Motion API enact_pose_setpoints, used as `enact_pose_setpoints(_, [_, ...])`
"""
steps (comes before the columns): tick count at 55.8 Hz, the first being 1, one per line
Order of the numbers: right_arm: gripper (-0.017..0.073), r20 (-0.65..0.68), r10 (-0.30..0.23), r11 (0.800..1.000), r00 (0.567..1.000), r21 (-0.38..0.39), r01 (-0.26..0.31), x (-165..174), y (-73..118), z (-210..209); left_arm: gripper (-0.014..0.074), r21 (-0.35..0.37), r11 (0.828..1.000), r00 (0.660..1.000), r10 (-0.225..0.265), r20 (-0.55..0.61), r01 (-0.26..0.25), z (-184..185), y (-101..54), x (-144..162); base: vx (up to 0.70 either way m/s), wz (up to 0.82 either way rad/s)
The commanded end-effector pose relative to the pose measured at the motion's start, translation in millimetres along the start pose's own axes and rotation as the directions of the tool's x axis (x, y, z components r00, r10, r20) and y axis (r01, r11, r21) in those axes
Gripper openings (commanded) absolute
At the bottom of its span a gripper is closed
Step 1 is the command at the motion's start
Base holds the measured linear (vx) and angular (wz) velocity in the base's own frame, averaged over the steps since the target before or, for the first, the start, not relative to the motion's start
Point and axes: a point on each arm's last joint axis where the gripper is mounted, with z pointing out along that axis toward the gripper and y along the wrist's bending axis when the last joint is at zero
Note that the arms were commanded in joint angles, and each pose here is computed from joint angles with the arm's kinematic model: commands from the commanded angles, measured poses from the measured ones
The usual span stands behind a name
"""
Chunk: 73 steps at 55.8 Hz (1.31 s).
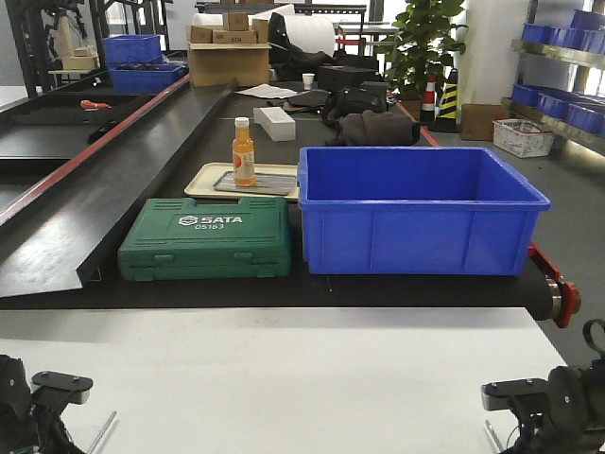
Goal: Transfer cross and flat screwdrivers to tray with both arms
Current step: 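Close both grippers around the screwdriver handles, then lift both screwdrivers upright off the table with both grippers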
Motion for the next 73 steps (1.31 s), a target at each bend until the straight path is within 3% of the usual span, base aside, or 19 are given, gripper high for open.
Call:
enact_pose_setpoints(1, [0.0423, 0.026, -0.013, 1.000, 1.000, 0.009, 0.012, -4.0, -2.4, -8.6, 0.0492, -0.004, 1.000, 0.997, -0.012, 0.080, 0.013, -18.4, -0.4, -11.1, 0.00, 0.00])
enact_pose_setpoints(16, [0.0143, -0.075, -0.001, 1.000, 0.997, 0.006, 0.001, 5.2, -2.2, -8.8, 0.0465, -0.002, 1.000, 0.997, -0.012, 0.074, 0.013, -18.3, -0.6, -10.5, 0.00, 0.00])
enact_pose_setpoints(20, [0.0068, -0.074, -0.001, 1.000, 0.997, 0.006, 0.001, 5.2, -2.2, -8.8, 0.0422, 0.000, 1.000, 0.998, -0.012, 0.067, 0.012, -18.3, -0.8, -9.8, 0.00, 0.00])
enact_pose_setpoints(25, [-0.0015, -0.074, -0.004, 1.000, 0.997, 0.006, 0.004, 4.9, -2.2, -9.0, 0.0302, 0.009, 1.000, 0.999, -0.013, 0.046, 0.013, -18.2, -1.9, -8.0, 0.00, 0.00])
enact_pose_setpoints(34, [-0.0013, -0.026, -0.009, 1.000, 1.000, 0.006, 0.009, 1.0, -2.5, -20.2, -0.0009, 0.038, 0.999, 0.999, -0.032, 0.007, 0.032, -18.9, -4.6, -4.5, 0.00, 0.00])
enact_pose_setpoints(43, [-0.0012, 0.104, 0.000, 1.000, 0.995, -0.008, 0.001, -6.8, -1.8, -54.8, -0.0006, 0.055, 0.997, 0.998, -0.055, 0.037, 0.053, -30.0, -7.1, -6.6, 0.00, 0.00])
enact_pose_setpoints(52, [-0.0011, 0.271, 0.000, 0.999, 0.963, -0.040, 0.011, -10.0, 0.8, -106.9, -0.0006, 0.046, 0.997, 0.984, -0.063, 0.165, 0.056, -62.4, -9.4, -14.1, 0.00, 0.00])
enact_pose_setpoints(61, [-0.0009, 0.438, 0.027, 0.996, 0.899, -0.093, 0.015, -6.0, 6.1, -161.3, -0.0006, 0.024, 0.999, 0.942, -0.050, 0.331, 0.044, -113.1, -14.4, -17.9, 0.00, 0.00])
enact_pose_setpoints(68, [-0.0008, 0.552, -0.010, 0.992, 0.834, -0.097, 0.076, 1.8, 19.2, -200.2, -0.0006, 0.043, 0.998, 0.868, -0.062, 0.492, 0.047, -162.7, -27.3, -16.0, 0.00, 0.00])
enact_pose_setpoints(73, [-0.0008, 0.626, -0.038, 0.987, 0.779, -0.098, 0.128, 7.2, 35.5, -223.0, -0.0006, 0.052, 0.999, 0.801, -0.043, 0.597, 0.014, -201.2, -43.8, -9.4, 0.00, 0.00])
